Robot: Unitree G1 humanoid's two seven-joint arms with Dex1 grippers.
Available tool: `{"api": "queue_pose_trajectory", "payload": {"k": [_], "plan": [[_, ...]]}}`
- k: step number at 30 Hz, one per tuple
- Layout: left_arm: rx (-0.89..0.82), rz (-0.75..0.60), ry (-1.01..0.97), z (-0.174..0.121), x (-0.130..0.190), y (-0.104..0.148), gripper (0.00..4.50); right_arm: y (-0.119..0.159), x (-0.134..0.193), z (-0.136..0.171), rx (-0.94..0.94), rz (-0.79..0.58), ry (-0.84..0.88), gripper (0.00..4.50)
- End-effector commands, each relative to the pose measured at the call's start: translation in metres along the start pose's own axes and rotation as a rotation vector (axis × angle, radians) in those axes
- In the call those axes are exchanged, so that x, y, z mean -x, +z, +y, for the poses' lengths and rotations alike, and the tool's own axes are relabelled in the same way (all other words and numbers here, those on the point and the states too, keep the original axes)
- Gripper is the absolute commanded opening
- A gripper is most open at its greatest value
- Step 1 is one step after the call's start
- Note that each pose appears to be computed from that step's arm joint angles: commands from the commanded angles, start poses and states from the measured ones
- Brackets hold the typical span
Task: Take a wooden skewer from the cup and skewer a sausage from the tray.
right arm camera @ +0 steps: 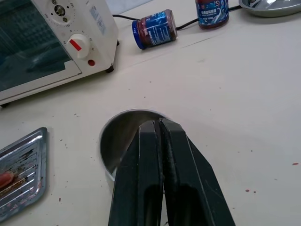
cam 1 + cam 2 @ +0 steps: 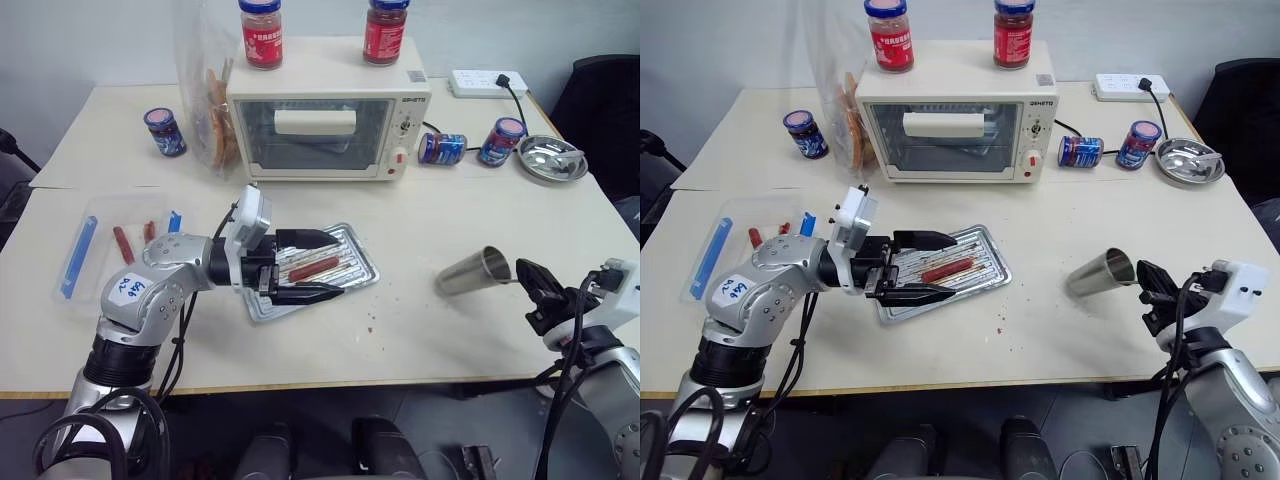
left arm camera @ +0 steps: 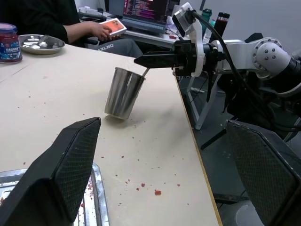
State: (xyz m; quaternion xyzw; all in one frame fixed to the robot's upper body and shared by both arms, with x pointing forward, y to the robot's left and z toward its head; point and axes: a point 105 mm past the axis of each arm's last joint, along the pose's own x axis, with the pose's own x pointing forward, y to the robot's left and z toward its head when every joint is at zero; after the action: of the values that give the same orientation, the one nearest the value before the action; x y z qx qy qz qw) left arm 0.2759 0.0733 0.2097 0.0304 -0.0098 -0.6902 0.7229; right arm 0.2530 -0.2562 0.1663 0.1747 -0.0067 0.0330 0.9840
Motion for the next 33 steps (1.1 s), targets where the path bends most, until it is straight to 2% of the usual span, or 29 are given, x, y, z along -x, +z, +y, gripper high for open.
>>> {"api": "queue_pose_trajectory", "payload": {"k": [1, 19, 33], "plan": [[-0.051, -0.015, -0.013, -0.002, -0.002, 0.010, 4.50, 0.012, 0.000, 0.001, 0.014, -0.050, 0.009, 0.03], [-0.049, -0.036, -0.008, 0.001, -0.007, 0.004, 4.50, 0.044, -0.010, 0.023, 0.072, -0.088, 0.104, 0.03], [-0.064, -0.062, 0.038, 0.010, -0.005, 0.003, 4.50, 0.070, -0.012, 0.035, 0.192, -0.031, 0.195, 0.03]]}}
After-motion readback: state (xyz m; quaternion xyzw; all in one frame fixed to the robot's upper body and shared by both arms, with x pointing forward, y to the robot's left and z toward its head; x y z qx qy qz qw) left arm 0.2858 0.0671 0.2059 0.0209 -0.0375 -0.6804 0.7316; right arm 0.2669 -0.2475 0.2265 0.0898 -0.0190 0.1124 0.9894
